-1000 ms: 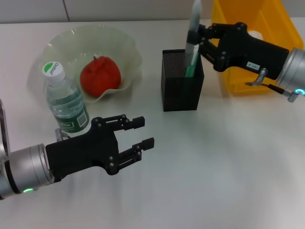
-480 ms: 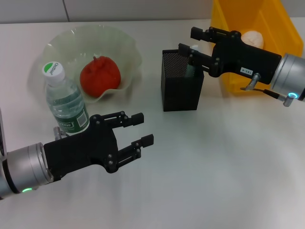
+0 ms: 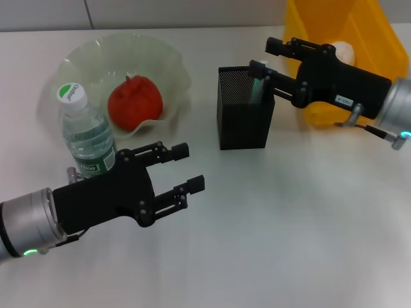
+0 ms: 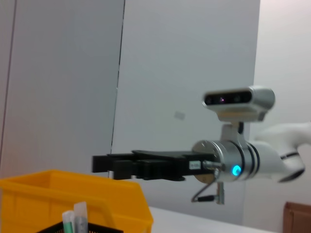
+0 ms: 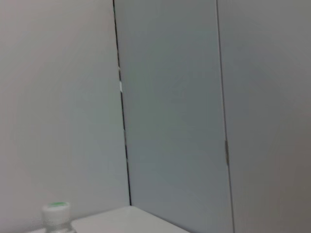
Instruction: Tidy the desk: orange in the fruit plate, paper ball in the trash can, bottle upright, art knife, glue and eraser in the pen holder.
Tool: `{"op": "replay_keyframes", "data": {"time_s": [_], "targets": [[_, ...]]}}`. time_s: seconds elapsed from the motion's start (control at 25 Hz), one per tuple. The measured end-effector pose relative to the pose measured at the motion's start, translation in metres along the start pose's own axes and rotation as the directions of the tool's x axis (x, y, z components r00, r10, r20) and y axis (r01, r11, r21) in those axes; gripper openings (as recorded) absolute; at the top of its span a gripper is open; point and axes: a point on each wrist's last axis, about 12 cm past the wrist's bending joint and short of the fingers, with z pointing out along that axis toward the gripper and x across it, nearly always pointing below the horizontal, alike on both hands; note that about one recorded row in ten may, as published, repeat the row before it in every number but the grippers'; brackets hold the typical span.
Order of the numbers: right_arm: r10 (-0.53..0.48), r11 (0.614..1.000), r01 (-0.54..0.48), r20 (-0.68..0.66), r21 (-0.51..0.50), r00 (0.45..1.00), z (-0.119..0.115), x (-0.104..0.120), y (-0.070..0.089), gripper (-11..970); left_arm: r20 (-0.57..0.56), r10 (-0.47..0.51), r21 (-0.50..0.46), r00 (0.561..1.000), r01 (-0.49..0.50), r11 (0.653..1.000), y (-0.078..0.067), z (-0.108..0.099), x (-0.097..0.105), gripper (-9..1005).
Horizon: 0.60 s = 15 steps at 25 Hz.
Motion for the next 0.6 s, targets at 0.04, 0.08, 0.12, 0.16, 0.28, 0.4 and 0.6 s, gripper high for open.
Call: {"op": "replay_keyframes", "data": {"time_s": [0.04, 0.08, 0.12, 0.16, 0.28, 0.4, 0.6], "targets": [[0.0, 1.0, 0.0, 0.007, -0.003, 1.0, -0.002, 0.0, 0.001, 574, 0.019, -0.011, -0.003, 1.0, 0.011, 1.0, 0.0, -0.002, -0.002, 520], [0.0, 1.0, 0.0, 0.015, -0.005, 1.0, -0.006, 0.0, 0.002, 575, 0.021, -0.014, -0.003, 1.0, 0.014, 1.0, 0.0, -0.002, -0.002, 528], [-0.004, 1.0, 0.004, 0.016, -0.007, 1.0, -0.008, -0.001, 0.002, 575, 0.025, -0.017, -0.001, 1.0, 0.017, 1.0, 0.0, -0.003, -0.003, 535], [-0.008, 1.0, 0.008, 0.016, -0.011, 1.0, -0.012, -0.001, 0.003, 576, 0.025, -0.017, -0.001, 1.0, 0.017, 1.0, 0.0, -0.003, -0.003, 543], [0.0, 1.0, 0.0, 0.014, -0.016, 1.0, -0.017, 0.001, 0.005, 578, 0.023, -0.013, 0.012, 1.0, 0.012, 1.0, -0.001, -0.002, -0.003, 607], [0.02, 0.999, -0.02, 0.022, -0.029, 1.0, -0.026, 0.006, 0.011, 582, 0.023, -0.011, 0.017, 1.0, 0.01, 1.0, -0.002, -0.002, -0.003, 693], [0.049, 0.991, -0.045, 0.028, -0.129, 0.998, -0.04, 0.014, 0.032, 586, 0.033, -0.013, 0.029, 0.999, 0.013, 0.999, -0.005, -0.004, -0.003, 801]]}}
